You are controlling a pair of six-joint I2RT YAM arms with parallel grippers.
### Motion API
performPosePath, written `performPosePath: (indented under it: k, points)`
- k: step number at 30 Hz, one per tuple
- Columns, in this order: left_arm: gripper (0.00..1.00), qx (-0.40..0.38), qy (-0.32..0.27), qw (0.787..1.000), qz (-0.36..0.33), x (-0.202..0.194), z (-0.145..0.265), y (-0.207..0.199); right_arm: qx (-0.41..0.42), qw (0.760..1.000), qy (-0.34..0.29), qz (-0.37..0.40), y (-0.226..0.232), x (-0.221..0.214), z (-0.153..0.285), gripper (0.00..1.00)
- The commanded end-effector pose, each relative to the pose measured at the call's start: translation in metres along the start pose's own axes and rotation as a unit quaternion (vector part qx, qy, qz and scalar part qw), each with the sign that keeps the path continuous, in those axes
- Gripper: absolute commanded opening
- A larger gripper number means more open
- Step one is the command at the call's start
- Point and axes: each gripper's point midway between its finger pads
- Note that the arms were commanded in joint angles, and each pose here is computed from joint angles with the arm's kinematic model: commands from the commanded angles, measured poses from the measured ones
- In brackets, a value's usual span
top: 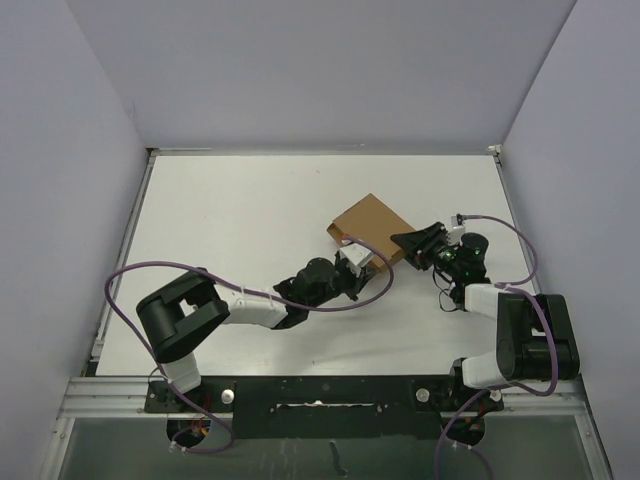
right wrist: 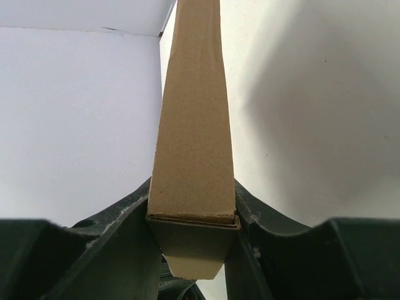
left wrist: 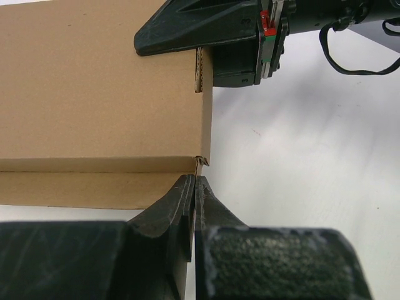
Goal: Fold the paper box
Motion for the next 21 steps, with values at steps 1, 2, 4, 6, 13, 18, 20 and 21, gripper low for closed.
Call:
performPosePath:
  k: [1,2,4,6,13,18,20,21]
  points:
    - [0.00,0.032,-0.127,0.991,0.010,0.0840,0.0102,0.0188,0.015,1.000,0.014,0.016,0.0039,-0.0027,0.0011,0.20]
    - [0.00,0.032,-0.128,0.991,0.010,0.0839,0.0105,0.0188,0.016,1.000,0.014,0.015,0.0041,-0.0025,0.0010,0.20]
    - [0.00,0.032,-0.132,0.991,0.010,0.0848,0.0112,0.0186,0.016,1.000,0.013,0.015,0.0037,-0.0025,0.0011,0.20]
    - [0.00,0.032,-0.136,0.990,0.009,0.0847,0.0121,0.0190,0.016,1.000,0.013,0.013,0.0041,-0.0023,0.0011,0.20]
    - [0.00,0.029,-0.148,0.988,0.009,0.0901,0.0122,0.0185,0.015,1.000,0.012,0.010,0.0030,-0.0019,0.0011,0.20]
    - [0.00,0.026,-0.148,0.989,0.007,0.0898,0.0120,0.0175,0.015,1.000,0.012,0.007,0.0028,-0.0018,0.0015,0.20]
    - [0.00,0.026,-0.147,0.989,0.007,0.0892,0.0118,0.0173,0.016,1.000,0.011,0.006,0.0031,-0.0016,0.0015,0.20]
    - [0.00,0.026,-0.147,0.989,0.007,0.0890,0.0117,0.0174,0.015,1.000,0.011,0.006,0.0023,-0.0015,0.0016,0.20]
Point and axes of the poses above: each gripper's point midway between its finger pads, its own z axis back along the fingers, its own y axis along the line the jaws close on, x = y × z, and after that the axes turned 2 degrees about -z, right-handed
